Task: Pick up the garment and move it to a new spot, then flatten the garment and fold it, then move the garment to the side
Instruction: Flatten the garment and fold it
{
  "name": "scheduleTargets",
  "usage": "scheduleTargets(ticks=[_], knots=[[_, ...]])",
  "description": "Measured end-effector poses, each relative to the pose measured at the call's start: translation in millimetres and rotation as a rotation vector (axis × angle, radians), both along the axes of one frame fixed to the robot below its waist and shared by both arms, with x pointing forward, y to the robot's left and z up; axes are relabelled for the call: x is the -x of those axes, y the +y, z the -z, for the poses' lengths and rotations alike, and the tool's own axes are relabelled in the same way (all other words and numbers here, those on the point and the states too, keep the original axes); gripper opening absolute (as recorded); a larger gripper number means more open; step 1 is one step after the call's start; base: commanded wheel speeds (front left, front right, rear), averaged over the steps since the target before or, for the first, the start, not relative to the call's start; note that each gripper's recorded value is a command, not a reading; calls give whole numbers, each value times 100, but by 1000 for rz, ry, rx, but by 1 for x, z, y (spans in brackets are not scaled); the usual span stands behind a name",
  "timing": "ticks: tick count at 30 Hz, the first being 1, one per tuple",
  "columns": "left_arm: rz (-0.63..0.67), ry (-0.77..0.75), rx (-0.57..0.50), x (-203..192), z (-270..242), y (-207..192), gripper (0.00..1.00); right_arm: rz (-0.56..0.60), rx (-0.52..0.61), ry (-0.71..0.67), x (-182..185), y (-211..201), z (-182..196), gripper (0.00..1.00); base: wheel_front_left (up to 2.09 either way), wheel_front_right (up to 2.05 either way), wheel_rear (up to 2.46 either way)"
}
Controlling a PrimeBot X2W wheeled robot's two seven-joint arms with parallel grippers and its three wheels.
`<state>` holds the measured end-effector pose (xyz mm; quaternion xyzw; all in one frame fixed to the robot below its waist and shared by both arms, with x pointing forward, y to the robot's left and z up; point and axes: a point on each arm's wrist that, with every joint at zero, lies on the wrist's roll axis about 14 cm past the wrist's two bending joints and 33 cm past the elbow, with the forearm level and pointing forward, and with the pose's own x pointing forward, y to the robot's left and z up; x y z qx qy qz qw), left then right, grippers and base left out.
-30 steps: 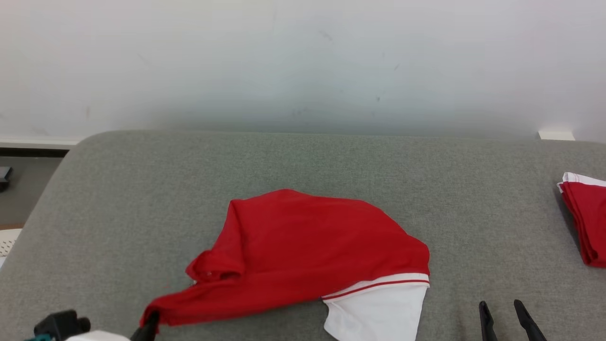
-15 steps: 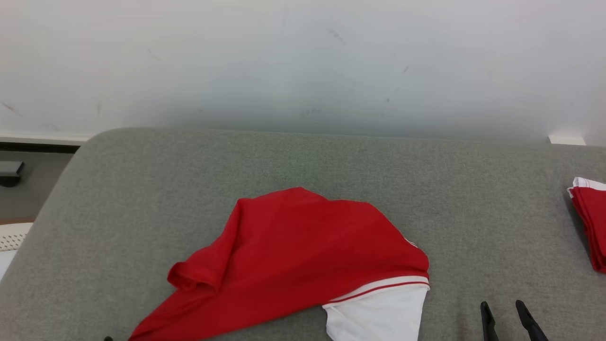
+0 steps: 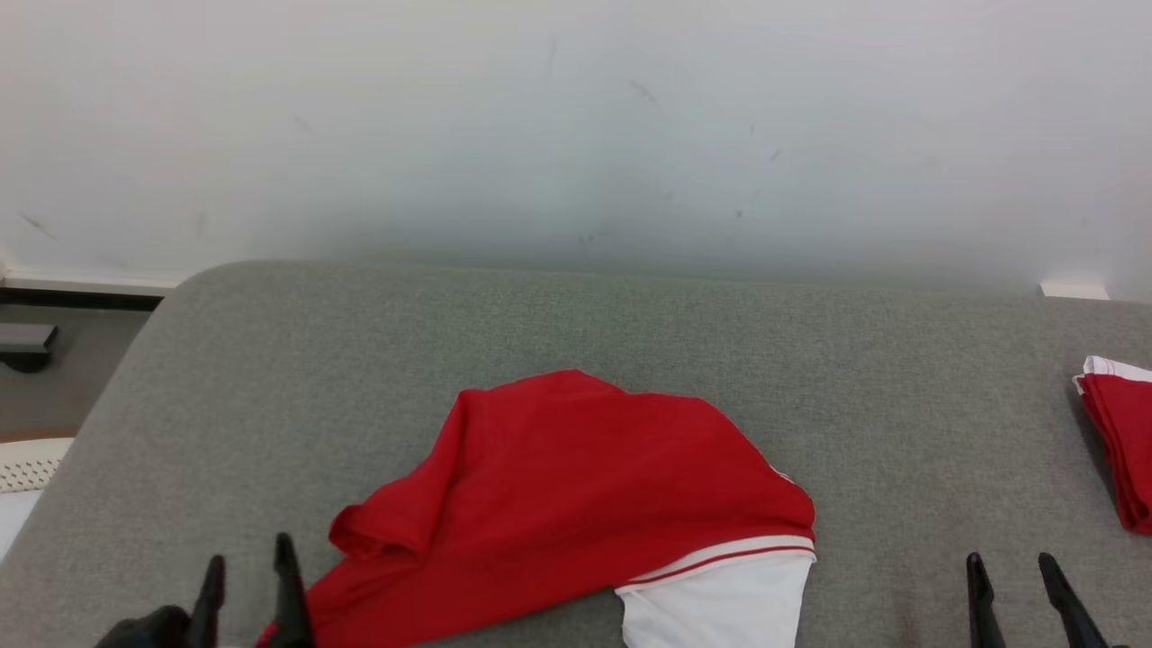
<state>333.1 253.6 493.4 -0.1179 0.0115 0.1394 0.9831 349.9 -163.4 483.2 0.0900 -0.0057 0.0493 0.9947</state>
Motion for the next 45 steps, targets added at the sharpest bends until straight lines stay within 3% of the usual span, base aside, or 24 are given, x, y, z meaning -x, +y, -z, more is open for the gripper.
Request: scheduleTargets(ticks=[10, 33, 38, 41, 45], knots=[[246, -140, -162, -4, -26, -82, 100, 39, 34, -98, 6, -14, -30, 100, 0, 0, 0], [342, -126, -223, 4, -14, -96, 100, 47, -41, 7, 25, -13, 3, 100, 0, 0, 0], [335, -116, -223, 7, -11, -93, 100, 54, -109, 12, 22, -12, 4, 100, 0, 0, 0], [345, -68, -265, 11, 1, -88, 100, -2, -138, 40, 17, 3, 5, 100, 0, 0, 0], [368, 123, -368, 18, 27, -70, 100, -181, -112, 215, 17, 34, 19, 100, 0, 0, 0]])
